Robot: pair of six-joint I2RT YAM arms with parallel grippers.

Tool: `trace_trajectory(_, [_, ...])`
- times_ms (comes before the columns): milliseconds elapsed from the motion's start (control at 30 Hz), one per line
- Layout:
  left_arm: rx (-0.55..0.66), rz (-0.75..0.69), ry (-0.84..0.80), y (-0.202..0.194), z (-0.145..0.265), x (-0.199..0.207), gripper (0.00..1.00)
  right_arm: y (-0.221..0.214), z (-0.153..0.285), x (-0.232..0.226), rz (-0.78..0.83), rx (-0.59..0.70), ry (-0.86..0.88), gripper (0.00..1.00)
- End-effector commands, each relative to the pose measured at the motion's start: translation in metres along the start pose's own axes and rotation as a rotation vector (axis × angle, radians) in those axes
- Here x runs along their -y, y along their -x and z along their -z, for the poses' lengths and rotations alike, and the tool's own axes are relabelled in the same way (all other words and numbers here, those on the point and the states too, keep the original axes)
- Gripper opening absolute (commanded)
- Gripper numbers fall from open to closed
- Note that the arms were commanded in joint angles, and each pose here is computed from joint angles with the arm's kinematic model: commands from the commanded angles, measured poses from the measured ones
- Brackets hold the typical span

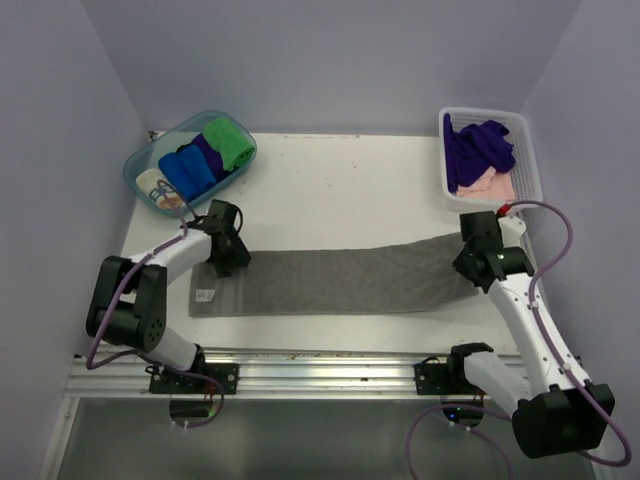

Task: Roll the towels
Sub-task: Fold the towel

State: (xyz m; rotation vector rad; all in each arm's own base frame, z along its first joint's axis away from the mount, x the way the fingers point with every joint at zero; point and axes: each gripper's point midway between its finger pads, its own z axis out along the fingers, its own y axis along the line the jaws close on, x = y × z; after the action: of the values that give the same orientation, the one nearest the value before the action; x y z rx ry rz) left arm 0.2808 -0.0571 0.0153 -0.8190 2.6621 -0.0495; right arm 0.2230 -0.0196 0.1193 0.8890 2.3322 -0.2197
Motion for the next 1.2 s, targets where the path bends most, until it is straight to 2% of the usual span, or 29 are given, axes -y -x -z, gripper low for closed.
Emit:
trace_trajectory(0, [-0.069,0.003,-0.091,-0.03,-0.015,0.036,0.56,0.045,0.03,0.025,0.005,0.153,-0.103,0.0])
trace_trajectory(200, [-0.111,-0.072,-0.171,-0.054,-0.02,0.085,0.56,0.099,0.078,0.013,-0.002,0.287,-0.02,0.0])
trace_trajectory(300, [-0.122,-0.155,-0.243,-0.059,-0.007,0.112,0.56,0.105,0.087,-0.012,0.014,0.262,0.091,0.0])
trace_trajectory(433, [-0.034,-0.23,-0.299,-0.031,0.027,0.129,0.59,0.104,0.094,-0.045,0.055,0.241,0.209,0.0])
trace_trajectory(533, [0.014,-0.225,-0.314,-0.008,0.047,0.12,0.59,0.102,0.097,-0.06,0.085,0.241,0.228,0.0])
trace_trajectory(700, [0.068,-0.15,-0.235,0.031,0.041,0.075,0.57,0.096,0.089,-0.071,0.09,0.221,0.249,0.0])
trace_trajectory(1000, [0.054,-0.141,-0.222,0.033,0.025,0.072,0.54,0.093,0.086,-0.075,0.1,0.211,0.257,0.0])
trace_trajectory(1167, [0.067,-0.132,-0.129,0.038,0.013,0.059,0.55,0.089,0.083,-0.072,0.099,0.207,0.252,0.0])
